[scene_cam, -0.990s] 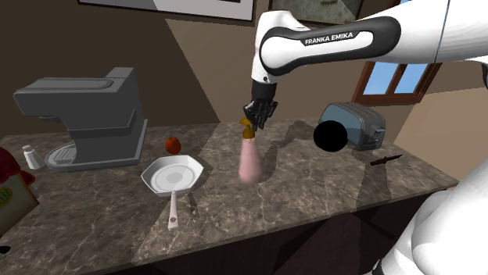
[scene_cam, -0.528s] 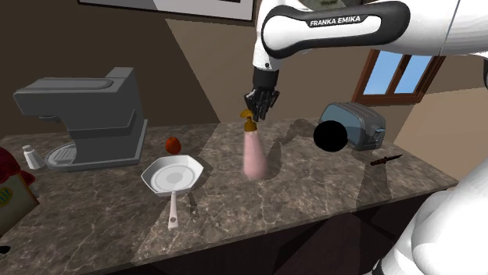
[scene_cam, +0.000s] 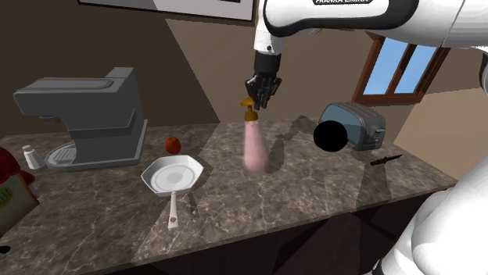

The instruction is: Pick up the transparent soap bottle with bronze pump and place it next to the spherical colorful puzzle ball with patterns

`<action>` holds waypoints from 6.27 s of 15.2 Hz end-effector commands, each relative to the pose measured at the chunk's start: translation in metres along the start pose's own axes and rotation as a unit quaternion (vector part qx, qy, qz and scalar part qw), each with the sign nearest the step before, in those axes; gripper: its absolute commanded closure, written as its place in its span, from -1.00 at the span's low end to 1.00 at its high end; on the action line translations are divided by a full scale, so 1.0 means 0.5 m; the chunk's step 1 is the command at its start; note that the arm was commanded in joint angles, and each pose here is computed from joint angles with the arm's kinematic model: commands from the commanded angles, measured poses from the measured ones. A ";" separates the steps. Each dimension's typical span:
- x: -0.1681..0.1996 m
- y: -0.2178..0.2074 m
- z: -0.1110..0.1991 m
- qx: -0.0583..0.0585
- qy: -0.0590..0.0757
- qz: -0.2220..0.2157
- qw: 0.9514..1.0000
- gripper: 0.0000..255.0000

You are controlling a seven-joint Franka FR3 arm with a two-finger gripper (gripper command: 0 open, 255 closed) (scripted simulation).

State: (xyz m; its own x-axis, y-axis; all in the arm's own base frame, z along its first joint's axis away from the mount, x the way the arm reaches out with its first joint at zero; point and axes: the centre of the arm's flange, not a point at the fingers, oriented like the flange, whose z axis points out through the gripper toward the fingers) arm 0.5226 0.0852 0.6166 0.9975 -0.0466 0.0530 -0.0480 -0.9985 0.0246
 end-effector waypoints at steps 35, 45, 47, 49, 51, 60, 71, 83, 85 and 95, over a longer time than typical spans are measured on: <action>-0.012 0.454 -0.183 0.000 0.000 0.000 1.000 1.00; -0.025 0.718 -0.178 0.000 0.000 0.000 1.000 1.00; -0.027 0.771 -0.177 0.000 0.000 0.000 1.000 1.00; -0.030 0.823 -0.176 0.000 0.000 0.000 1.000 1.00; -0.032 0.849 -0.165 0.000 0.000 0.000 1.000 1.00; -0.037 0.847 -0.070 0.000 0.000 0.000 1.000 1.00; -0.043 0.844 0.046 0.000 0.000 0.000 1.000 1.00; -0.049 0.841 0.173 0.000 0.000 0.000 1.000 1.00; -0.051 0.841 0.194 0.000 0.000 0.000 1.000 1.00; -0.056 0.838 0.299 0.000 0.000 0.000 1.000 1.00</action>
State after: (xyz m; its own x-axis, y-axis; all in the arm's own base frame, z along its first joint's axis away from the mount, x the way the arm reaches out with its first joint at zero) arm 0.4817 -0.3371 0.4805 0.9976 -0.0464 0.0522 -0.0477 -0.9986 0.0240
